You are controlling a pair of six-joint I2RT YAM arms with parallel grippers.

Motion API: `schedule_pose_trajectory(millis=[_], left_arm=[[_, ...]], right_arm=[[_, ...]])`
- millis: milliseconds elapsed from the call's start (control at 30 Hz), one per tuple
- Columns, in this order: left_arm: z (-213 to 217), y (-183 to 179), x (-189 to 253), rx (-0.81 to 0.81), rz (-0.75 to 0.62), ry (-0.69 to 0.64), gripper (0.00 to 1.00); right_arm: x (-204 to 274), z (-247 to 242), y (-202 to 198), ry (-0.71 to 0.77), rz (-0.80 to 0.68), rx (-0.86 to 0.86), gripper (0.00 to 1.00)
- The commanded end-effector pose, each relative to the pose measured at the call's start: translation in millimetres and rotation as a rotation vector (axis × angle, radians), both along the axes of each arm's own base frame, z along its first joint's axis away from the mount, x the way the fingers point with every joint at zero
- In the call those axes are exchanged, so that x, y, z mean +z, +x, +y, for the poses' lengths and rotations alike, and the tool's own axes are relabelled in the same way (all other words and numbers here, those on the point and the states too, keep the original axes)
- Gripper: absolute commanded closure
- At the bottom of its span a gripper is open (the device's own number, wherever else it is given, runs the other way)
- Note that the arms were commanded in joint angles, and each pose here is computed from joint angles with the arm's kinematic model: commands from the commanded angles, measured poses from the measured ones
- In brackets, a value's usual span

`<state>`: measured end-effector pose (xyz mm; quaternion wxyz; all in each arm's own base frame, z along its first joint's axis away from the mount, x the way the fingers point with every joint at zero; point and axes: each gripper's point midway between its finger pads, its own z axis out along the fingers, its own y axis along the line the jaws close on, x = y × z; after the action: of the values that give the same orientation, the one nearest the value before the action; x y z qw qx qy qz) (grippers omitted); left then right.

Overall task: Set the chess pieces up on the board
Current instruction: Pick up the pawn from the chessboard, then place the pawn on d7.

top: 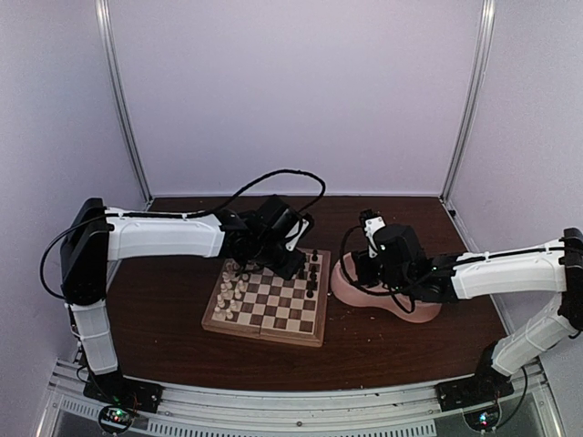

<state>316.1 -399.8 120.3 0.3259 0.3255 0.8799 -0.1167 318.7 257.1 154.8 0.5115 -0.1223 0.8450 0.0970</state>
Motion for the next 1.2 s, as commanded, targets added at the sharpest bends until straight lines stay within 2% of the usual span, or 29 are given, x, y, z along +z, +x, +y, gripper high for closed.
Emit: schedule_pose_trajectory(millis=[0, 100, 167, 233, 400, 467, 733, 1167], left_arm=[[-7.8, 16.1, 9.1, 0.015, -0.049, -0.039, 0.92], [-8.9, 12.5, 5.3, 0.002, -0.036, -0.051, 0.92], [-9.9, 10.8, 1.6, -0.002, -0.027, -0.061, 0.91], [-10.0, 9.5, -1.1, -0.005, -0.021, -0.059, 0.92], [-5.9, 6.5, -8.1, -0.009, -0.017, -0.05, 0.92], [-4.4, 4.9, -10.9, -0.012, -0.013, -0.044, 0.92], [-4.9, -0.2, -16.5, -0.027, 0.013, -0.045, 0.91], [-11.5, 0.7, -33.5, -0.047, 0.024, -0.041, 0.92]], right_arm=[[3.8, -11.6, -6.8, 0.006, 0.068, -0.017, 0.66], [7.6, -16.9, -6.1, -0.071, 0.104, -0.032, 0.64], [20.4, -44.8, 5.6, -0.08, 0.065, -0.239, 0.62], [26.8, -52.3, 11.8, -0.065, 0.019, -0.307, 0.63], [25.8, -39.7, 11.8, -0.024, -0.092, -0.19, 0.56], [24.1, -50.6, 12.6, -0.052, -0.118, -0.223, 0.51], [8.8, -22.1, 9.4, -0.036, -0.032, -0.041, 0.49], [8.4, -12.5, 6.7, -0.022, 0.006, 0.001, 0.49]])
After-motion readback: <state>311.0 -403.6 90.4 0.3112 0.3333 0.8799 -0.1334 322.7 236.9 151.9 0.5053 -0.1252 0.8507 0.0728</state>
